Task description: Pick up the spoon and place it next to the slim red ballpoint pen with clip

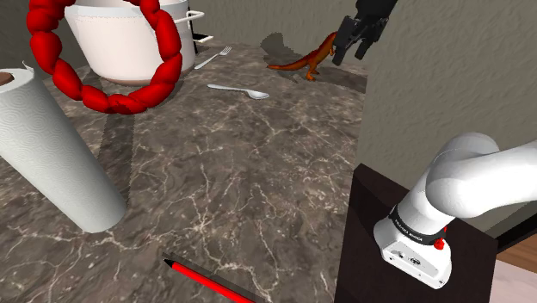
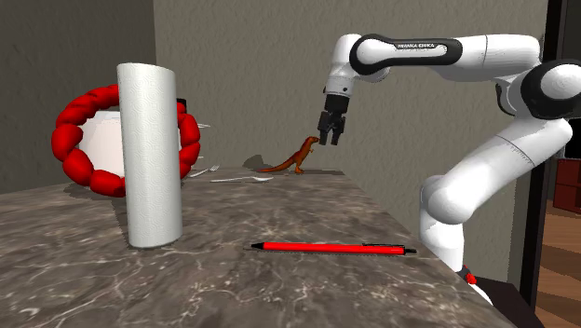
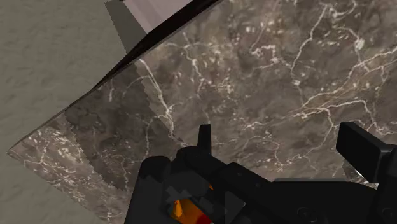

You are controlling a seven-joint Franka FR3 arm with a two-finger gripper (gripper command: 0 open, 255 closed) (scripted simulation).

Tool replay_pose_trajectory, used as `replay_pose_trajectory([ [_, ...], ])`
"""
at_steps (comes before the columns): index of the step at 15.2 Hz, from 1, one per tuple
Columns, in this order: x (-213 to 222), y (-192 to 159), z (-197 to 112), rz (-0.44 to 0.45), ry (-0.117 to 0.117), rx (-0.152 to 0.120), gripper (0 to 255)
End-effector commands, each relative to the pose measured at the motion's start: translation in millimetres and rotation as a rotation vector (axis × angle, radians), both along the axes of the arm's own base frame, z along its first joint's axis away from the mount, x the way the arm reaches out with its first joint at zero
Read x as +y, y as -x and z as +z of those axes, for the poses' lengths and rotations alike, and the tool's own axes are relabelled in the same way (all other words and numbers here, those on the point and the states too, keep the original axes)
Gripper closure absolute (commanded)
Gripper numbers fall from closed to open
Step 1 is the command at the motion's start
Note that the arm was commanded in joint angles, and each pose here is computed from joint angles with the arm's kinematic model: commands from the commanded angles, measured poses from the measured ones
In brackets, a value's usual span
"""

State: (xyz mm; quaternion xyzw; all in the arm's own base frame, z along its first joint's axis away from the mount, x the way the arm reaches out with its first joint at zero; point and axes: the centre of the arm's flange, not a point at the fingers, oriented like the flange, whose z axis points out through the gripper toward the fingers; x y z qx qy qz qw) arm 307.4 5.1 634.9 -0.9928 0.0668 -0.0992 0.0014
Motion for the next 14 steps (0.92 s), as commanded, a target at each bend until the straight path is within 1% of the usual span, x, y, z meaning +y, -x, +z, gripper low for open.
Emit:
replay_pose_trajectory([
  [1,0.0,0.0,0.0,0.0,0.0,0.0,0],
  [14,79.9,-136.8,-38.1,0.182,-0.06,-0.014,0],
])
